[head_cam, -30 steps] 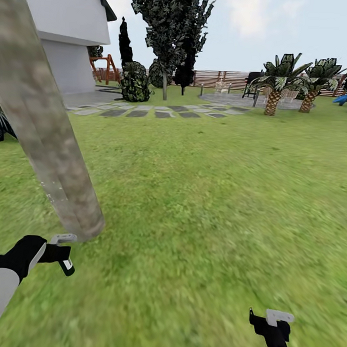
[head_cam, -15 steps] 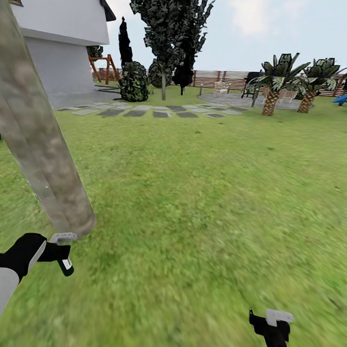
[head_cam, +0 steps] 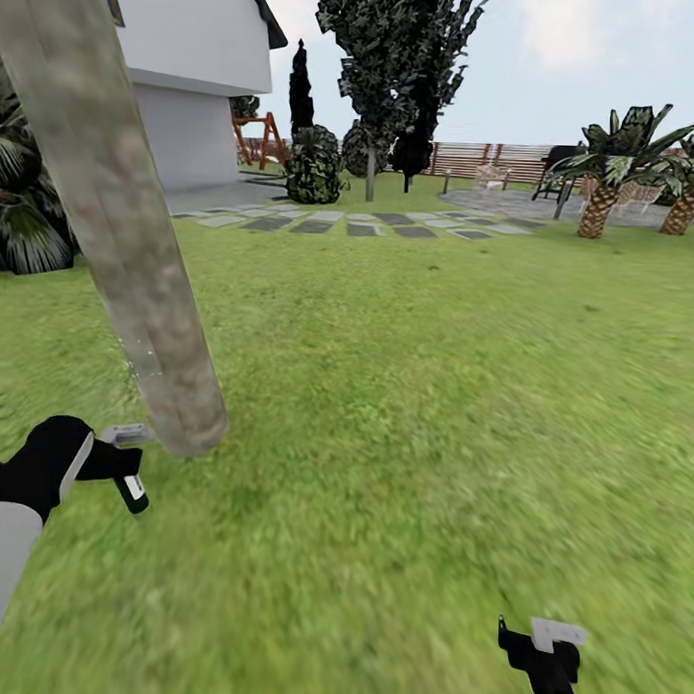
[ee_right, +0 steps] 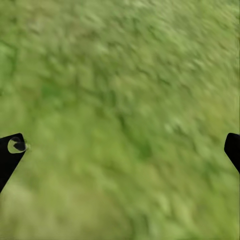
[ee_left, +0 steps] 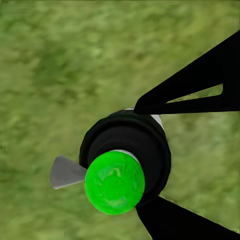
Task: In the garden, pick up the pesticide atomizer on the floor and spray pesticide onto both trees until each tree trunk is fully covered.
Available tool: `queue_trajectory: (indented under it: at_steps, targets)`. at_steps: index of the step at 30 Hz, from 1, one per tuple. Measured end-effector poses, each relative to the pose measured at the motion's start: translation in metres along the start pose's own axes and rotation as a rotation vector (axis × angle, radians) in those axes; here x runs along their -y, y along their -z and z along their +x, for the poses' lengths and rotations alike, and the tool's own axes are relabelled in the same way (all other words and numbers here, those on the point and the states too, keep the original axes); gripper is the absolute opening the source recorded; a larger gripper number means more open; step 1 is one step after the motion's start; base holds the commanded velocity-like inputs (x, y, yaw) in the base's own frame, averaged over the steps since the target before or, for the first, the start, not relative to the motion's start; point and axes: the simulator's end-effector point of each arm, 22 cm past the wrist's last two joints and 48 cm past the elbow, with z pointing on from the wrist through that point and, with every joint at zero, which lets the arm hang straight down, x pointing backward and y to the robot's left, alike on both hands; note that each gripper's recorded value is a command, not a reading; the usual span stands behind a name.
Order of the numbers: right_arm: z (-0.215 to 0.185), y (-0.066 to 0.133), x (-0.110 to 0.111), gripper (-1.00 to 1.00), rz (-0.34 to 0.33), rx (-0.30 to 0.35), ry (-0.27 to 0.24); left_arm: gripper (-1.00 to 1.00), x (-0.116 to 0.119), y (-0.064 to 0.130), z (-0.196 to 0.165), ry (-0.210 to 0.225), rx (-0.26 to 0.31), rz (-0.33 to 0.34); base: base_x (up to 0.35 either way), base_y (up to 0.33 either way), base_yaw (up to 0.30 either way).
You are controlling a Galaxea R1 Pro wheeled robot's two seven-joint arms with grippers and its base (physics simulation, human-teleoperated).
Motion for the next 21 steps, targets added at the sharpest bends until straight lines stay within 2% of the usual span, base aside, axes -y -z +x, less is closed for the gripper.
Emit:
queue_trajectory:
  at_steps: [3,8,13,17,21]
  targets:
    - [0.0,0.0,0.0,1.0,0.0,0.0,0.0,-1.0,0.003,0.015,-0.026,-0.004,0.037,-0.004,0.0,0.0,0.094]
    - [0.0,0.0,0.0,1.0,0.0,0.0,0.0,-1.0,0.003,0.018,-0.034,-0.006,0.055,-0.02,0.0,0.0,0.011]
    - [0.0,0.0,0.001,1.0,0.001,0.0,0.001,-1.0,0.029,0.018,-0.04,-0.019,0.07,0.014,0.0,0.0,0.0]
    - [0.0,0.0,0.001,1.0,0.001,-0.001,0.001,-1.0,0.03,0.034,-0.061,-0.035,0.132,0.007,0.0,0.0,0.0]
    - [0.0,0.0,0.001,1.0,0.001,0.0,0.001,-1.0,0.024,0.039,-0.067,-0.042,0.144,-0.014,0.0,0.0,0.0]
